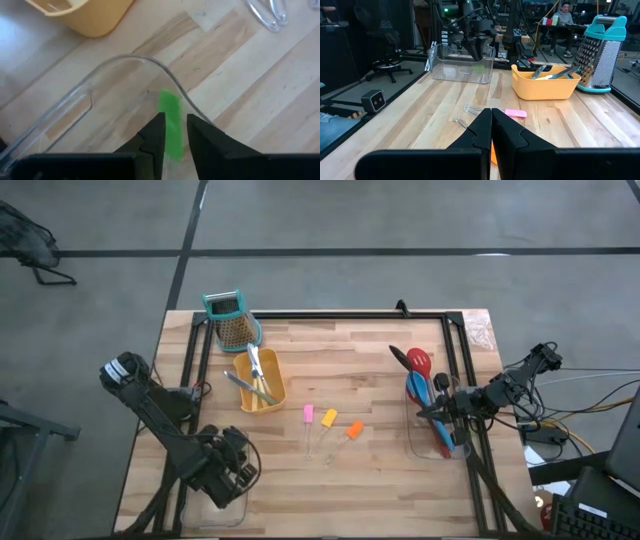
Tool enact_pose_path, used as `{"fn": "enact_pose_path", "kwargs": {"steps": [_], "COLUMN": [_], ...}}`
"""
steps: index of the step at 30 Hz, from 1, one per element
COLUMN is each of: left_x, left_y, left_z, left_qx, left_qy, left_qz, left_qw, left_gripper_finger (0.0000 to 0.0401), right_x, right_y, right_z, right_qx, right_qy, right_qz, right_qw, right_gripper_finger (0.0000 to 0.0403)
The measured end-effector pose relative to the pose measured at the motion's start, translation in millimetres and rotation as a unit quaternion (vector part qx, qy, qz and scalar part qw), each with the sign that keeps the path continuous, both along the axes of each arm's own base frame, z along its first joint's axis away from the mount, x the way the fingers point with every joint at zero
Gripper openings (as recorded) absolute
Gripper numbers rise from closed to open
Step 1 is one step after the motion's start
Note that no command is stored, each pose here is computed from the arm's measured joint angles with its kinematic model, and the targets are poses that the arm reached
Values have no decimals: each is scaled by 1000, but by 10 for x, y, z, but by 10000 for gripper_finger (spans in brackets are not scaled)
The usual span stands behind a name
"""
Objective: Pick & Place Kitchen Items
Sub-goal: Put the green spatula into the left transparent bin, then put the yellow spatula into the left transparent bin
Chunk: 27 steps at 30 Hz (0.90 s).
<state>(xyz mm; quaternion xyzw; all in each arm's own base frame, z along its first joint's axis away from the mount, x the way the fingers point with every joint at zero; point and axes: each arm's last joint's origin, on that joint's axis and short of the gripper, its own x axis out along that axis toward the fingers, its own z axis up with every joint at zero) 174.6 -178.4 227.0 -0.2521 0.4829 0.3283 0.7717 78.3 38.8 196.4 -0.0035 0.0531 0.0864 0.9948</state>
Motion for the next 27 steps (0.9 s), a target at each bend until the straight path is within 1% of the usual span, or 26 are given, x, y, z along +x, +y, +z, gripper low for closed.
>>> {"fn": "enact_pose_path", "kwargs": {"steps": [4, 8, 10, 12, 15, 17, 19, 21, 23, 27], "left_x": [11, 33, 52, 85, 153, 212, 295, 402, 540, 843], "left_y": [7, 10, 9, 13, 3, -18, -39, -47, -38, 28], "left_z": [25, 113, 184, 272, 401, 469, 512, 538, 545, 517], "left_qx": [12, 27, 36, 53, 95, 130, 153, 160, 156, 159], "left_qy": [-8, -30, -50, -84, -157, -209, -245, -264, -279, -289], "left_qz": [-12, -21, -29, -31, -33, -44, -57, -73, -85, -130], "left_qw": [1000, 999, 998, 995, 982, 968, 956, 949, 944, 935], "left_gripper_finger": [105, 112, 112, 112, 112, 112, 112, 112, 112, 112], "right_x": [0, 0, 0, 0, 0, 0, 0, 0, 0, 0], "right_y": [0, 0, 0, 0, 0, 0, 0, 0, 0, 0], "right_z": [0, 0, 0, 0, 0, 0, 0, 0, 0, -1], "right_qx": [0, 0, 0, 0, 1, 0, 0, 0, 0, 0], "right_qy": [0, 0, 0, 0, 0, 0, 0, 0, 0, 0], "right_qz": [0, 0, 0, 0, 0, 0, 0, 0, 0, 0], "right_qw": [1000, 1000, 1000, 1000, 1000, 1000, 1000, 1000, 1000, 1000], "right_gripper_finger": [8, 8, 8, 8, 8, 8, 8, 8, 8, 8]}}
